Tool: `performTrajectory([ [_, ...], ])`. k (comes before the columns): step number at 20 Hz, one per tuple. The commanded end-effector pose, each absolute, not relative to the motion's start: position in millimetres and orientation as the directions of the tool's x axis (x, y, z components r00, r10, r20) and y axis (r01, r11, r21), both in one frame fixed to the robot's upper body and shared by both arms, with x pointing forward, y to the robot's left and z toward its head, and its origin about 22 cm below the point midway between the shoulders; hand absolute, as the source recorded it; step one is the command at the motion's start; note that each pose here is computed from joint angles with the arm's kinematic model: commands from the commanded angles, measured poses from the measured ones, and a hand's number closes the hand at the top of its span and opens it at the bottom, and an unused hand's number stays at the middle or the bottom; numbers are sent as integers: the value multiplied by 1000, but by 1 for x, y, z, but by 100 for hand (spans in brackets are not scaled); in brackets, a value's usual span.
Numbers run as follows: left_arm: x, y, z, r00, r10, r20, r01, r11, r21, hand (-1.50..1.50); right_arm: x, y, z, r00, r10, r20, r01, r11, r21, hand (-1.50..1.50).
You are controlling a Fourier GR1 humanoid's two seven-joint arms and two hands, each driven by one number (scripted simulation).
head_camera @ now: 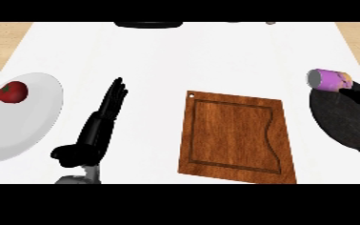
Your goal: Pick the can from the cutting board and place it in the pan
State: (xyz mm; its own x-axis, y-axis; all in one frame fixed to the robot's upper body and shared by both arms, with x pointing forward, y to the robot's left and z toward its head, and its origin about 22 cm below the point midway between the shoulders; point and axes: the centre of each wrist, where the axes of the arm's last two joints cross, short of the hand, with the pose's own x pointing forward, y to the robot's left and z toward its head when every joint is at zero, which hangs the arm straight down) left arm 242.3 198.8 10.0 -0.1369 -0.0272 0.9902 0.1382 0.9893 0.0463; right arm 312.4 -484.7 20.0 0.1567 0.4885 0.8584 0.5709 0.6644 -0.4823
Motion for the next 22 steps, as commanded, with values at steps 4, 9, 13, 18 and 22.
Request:
performTrajectory([
  [4, 246, 199, 5, -130, -35, 991, 131, 990, 52, 0, 262, -533, 22, 22, 324, 946, 573, 771, -278, -150],
  [9, 236, 203, 7, -130, -42, 991, 108, 993, 57, 0, 206, -556, 0, -50, 239, 970, 448, 873, -192, -150],
  [13, 237, 222, 18, -117, -42, 992, 115, 992, 56, 0, 178, -572, 7, -66, 249, 966, 396, 895, -204, -150],
  [18, 259, 191, 23, -116, -26, 993, 108, 993, 39, 0, 151, -560, -21, -77, 285, 955, 363, 900, -240, -150],
  [22, 240, 202, 6, -148, -49, 988, 106, 992, 65, 0, 143, -569, -12, -70, 310, 948, 381, 887, -262, -150],
])
